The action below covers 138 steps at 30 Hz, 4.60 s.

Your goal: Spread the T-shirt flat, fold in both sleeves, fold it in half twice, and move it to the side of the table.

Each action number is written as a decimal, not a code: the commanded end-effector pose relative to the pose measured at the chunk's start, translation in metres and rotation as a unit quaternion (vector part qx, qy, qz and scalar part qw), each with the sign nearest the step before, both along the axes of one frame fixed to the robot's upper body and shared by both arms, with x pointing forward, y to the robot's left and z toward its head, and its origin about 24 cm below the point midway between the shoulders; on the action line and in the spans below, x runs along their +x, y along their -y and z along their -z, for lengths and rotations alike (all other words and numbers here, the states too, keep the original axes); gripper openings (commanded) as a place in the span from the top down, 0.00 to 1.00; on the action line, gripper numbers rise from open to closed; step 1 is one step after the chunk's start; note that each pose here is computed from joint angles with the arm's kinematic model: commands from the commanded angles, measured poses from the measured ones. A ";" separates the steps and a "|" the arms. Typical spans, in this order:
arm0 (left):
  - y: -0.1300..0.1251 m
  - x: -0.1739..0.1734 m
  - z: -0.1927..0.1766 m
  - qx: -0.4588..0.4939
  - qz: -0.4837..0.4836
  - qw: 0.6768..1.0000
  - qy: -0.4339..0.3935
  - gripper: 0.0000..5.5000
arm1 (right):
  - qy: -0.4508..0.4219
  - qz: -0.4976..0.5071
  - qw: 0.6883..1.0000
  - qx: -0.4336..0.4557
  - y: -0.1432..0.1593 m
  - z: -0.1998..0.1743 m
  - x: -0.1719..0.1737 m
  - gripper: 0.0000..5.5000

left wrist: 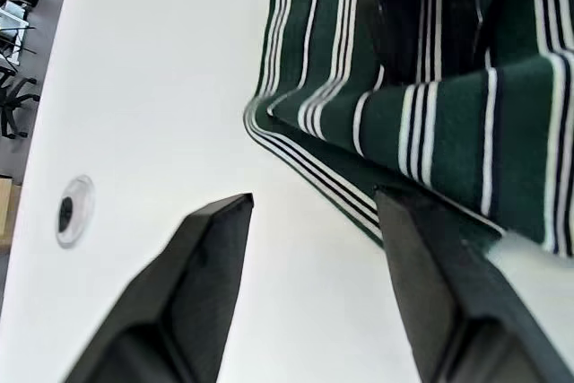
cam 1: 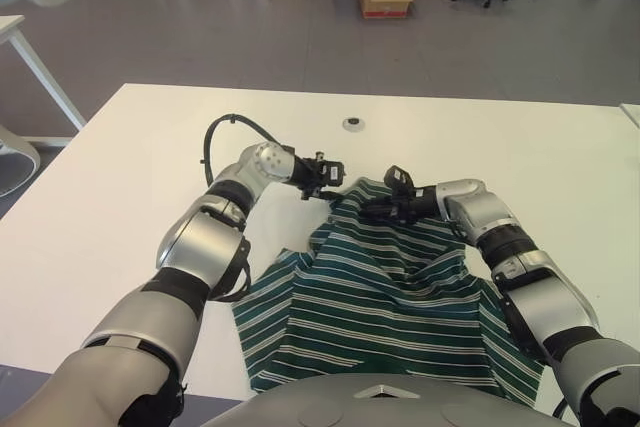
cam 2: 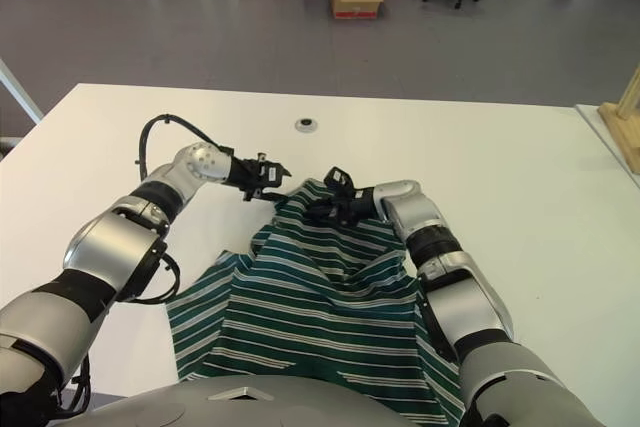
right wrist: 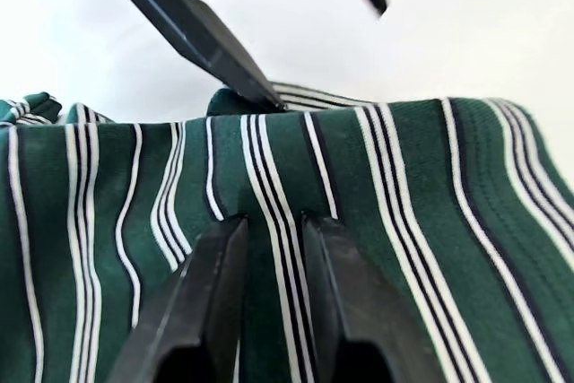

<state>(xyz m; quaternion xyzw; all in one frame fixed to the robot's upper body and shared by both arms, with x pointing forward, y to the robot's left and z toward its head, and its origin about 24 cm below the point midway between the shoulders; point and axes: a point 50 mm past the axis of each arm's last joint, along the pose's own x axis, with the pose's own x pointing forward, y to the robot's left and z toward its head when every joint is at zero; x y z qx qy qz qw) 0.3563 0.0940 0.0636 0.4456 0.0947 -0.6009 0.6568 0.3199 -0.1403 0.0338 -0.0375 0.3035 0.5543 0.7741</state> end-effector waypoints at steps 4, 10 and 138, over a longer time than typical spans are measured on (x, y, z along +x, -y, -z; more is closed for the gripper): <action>-0.003 -0.006 0.014 0.024 -0.003 1.000 0.003 0.54 | -0.021 0.001 1.000 -0.017 0.007 0.009 -0.009 0.79; -0.032 0.003 0.019 0.204 0.027 0.971 0.125 0.54 | 0.030 0.017 0.998 -0.044 0.013 0.001 0.002 0.79; -0.220 -0.162 0.050 -0.282 -0.465 0.804 -0.239 0.54 | 0.082 0.448 0.876 0.158 0.094 -0.046 -0.095 0.79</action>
